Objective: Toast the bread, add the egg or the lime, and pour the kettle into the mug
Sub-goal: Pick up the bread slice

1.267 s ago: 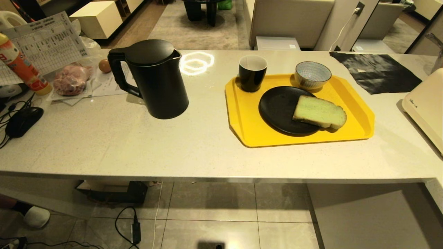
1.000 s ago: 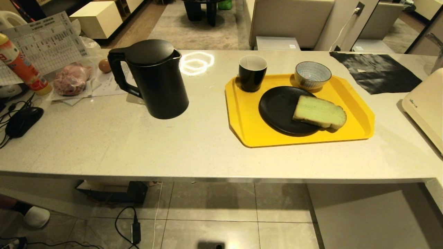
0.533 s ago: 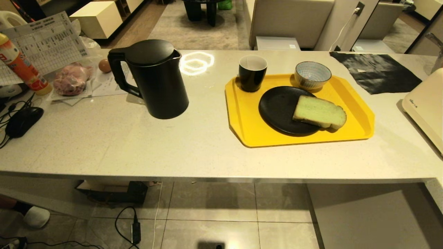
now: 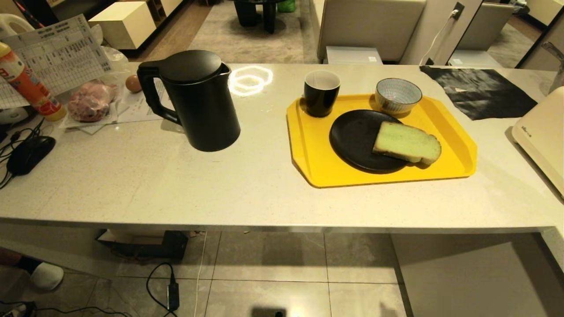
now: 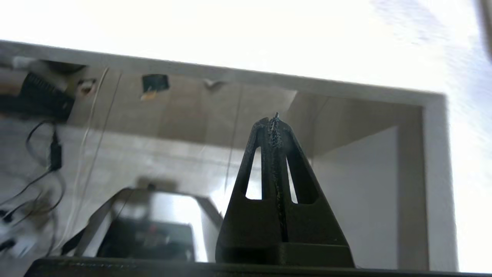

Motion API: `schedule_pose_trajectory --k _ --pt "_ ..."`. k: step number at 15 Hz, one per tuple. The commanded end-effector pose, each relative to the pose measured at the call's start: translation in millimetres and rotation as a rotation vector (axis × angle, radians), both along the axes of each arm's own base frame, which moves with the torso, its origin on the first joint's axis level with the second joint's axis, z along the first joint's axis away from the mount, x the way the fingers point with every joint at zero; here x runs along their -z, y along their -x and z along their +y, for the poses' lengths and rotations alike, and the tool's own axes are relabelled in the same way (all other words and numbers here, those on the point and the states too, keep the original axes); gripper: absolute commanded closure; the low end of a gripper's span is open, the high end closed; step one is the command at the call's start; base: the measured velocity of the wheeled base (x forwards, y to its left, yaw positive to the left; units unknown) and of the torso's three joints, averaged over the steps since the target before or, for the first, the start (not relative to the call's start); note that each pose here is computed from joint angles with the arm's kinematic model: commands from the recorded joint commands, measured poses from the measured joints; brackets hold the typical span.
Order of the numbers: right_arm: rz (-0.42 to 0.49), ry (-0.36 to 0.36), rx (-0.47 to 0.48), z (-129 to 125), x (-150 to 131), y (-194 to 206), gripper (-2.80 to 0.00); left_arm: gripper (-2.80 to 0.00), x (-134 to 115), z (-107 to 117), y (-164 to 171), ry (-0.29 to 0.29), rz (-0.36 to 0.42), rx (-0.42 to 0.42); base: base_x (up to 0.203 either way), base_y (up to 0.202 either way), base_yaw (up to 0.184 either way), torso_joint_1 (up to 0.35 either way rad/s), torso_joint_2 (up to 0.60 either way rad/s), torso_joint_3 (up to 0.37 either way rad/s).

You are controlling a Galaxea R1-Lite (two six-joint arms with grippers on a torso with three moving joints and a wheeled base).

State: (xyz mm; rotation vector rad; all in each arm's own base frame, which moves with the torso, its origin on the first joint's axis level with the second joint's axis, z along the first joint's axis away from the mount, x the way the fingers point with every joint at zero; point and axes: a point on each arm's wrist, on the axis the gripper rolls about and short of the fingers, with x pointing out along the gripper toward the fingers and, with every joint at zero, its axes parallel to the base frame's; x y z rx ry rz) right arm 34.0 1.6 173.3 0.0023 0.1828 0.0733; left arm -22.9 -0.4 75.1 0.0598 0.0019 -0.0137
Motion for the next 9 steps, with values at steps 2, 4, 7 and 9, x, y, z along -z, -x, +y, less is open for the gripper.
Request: schedule_pose_trajectory --k 2,4,7,9 --pt "0.256 -0.028 -0.043 2 -18 -85 0.00 0.00 0 0 0 0.000 0.001 0.000 0.000 0.000 0.000 0.000 0.00 0.000" --pt "0.264 -0.095 -0.096 6 -46 -139 0.00 0.00 0 0 0 0.000 0.001 0.000 0.000 0.000 0.000 0.000 0.00 0.000" --pt "0.285 -0.195 -0.183 12 -75 -196 -2.80 0.00 0 0 0 0.000 0.001 0.000 0.000 0.000 0.000 0.000 0.00 0.000" --pt "0.341 -0.250 -0.225 15 -73 -216 -2.80 0.00 0 0 0 0.000 0.001 0.000 0.000 0.000 0.000 0.000 0.00 0.000"
